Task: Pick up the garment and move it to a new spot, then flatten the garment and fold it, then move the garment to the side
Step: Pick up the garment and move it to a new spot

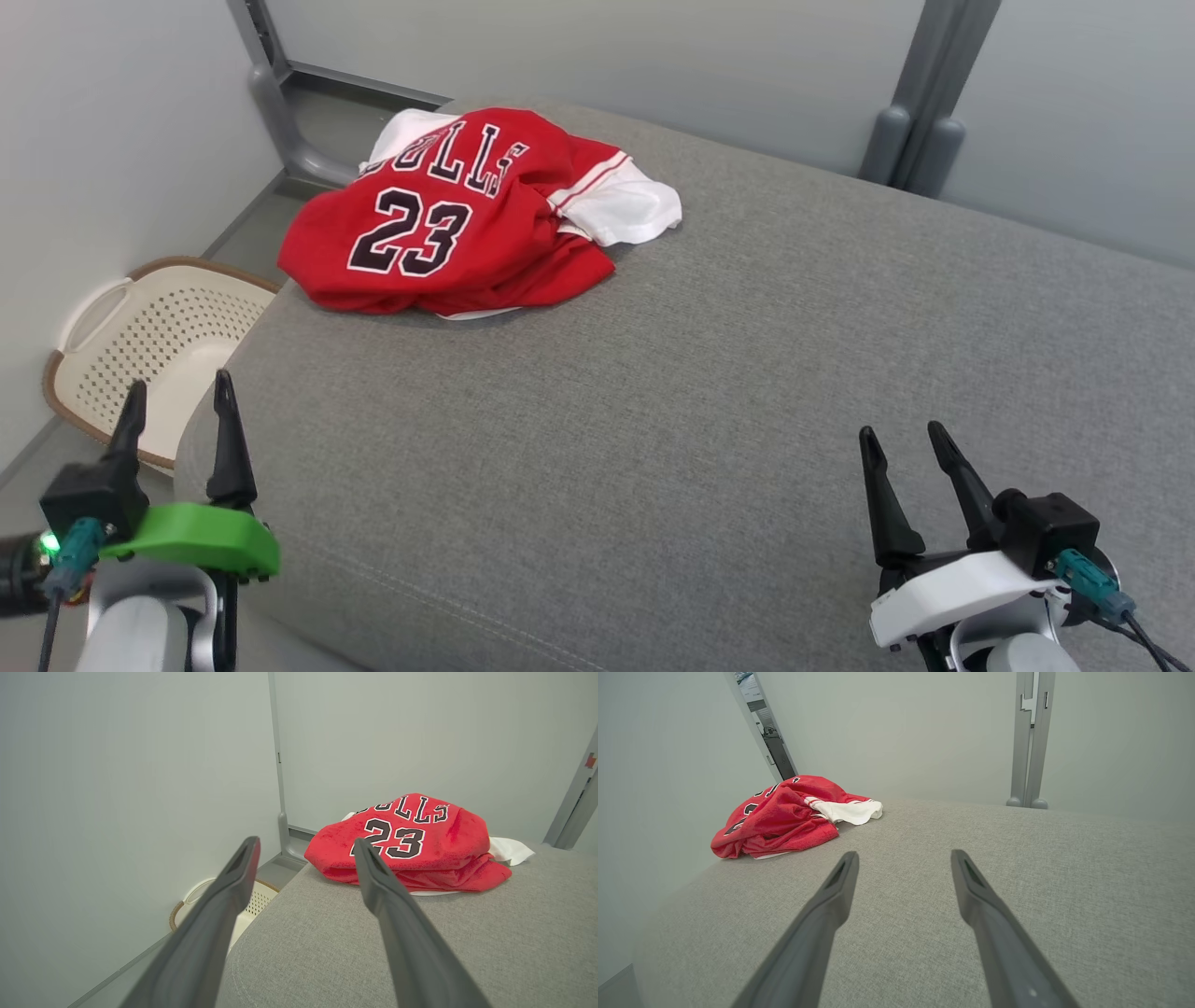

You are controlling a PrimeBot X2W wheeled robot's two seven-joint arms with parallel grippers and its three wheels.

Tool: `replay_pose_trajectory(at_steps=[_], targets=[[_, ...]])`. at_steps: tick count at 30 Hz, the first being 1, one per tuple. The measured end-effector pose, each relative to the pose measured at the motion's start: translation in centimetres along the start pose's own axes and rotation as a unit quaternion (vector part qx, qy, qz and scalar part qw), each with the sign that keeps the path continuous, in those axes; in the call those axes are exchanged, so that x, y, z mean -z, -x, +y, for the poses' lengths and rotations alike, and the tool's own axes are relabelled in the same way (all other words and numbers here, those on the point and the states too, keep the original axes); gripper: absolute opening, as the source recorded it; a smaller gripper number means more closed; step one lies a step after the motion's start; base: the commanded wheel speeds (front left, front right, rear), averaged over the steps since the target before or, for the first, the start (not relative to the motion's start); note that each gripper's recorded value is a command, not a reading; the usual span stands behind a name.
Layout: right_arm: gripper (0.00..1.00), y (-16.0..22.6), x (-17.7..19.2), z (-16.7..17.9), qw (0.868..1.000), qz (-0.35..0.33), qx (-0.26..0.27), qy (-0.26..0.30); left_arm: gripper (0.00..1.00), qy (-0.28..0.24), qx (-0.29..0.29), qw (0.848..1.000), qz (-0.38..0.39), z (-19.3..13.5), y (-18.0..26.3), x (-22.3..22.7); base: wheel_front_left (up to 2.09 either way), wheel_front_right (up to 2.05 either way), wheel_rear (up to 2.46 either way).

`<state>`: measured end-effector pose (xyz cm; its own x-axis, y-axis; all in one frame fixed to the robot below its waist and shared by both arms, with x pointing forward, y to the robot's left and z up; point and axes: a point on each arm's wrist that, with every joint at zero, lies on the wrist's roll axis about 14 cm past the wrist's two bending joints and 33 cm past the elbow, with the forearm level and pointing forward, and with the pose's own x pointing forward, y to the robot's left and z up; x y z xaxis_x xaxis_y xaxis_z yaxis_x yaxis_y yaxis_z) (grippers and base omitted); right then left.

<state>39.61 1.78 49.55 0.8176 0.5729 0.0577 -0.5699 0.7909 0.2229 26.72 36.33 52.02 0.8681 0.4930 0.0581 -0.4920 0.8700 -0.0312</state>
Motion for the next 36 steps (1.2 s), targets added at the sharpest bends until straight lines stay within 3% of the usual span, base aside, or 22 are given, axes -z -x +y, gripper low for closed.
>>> replay_pose_trajectory(at_steps=[7, 13, 20, 26, 36], targets=[[1.0, 0.2, -0.7, -3.3, 0.999, -0.007, 0.043, 0.013, 1.0, -0.017, 0.051, 0.997, -0.062, -3.4, -6.3, -4.8, 0.0, 0.0, 0.0], [1.0, 1.4, -1.8, -8.1, 0.993, -0.021, 0.109, 0.028, 1.0, -0.024, 0.099, 0.99, -0.1, -7.5, -11.8, -8.0, 0.0, 0.0, 0.0], [1.0, 3.7, -2.1, -13.3, 0.982, -0.026, 0.183, 0.041, 1.0, -0.032, 0.151, 0.984, -0.093, -12.8, -17.7, -8.7, 0.0, 0.0, 0.0], [1.0, 5.2, -1.5, -16.1, 0.974, -0.017, 0.223, 0.048, 1.0, -0.034, 0.178, 0.983, -0.035, -16.4, -21.9, -5.7, 0.0, 0.0, 0.0], [1.0, 8.4, -0.8, -19.5, 0.958, 0.003, 0.279, 0.062, 1.0, -0.03, 0.2, 0.966, 0.162, -20.1, -23.6, 6.4, 0.0, 0.0, 0.0]])
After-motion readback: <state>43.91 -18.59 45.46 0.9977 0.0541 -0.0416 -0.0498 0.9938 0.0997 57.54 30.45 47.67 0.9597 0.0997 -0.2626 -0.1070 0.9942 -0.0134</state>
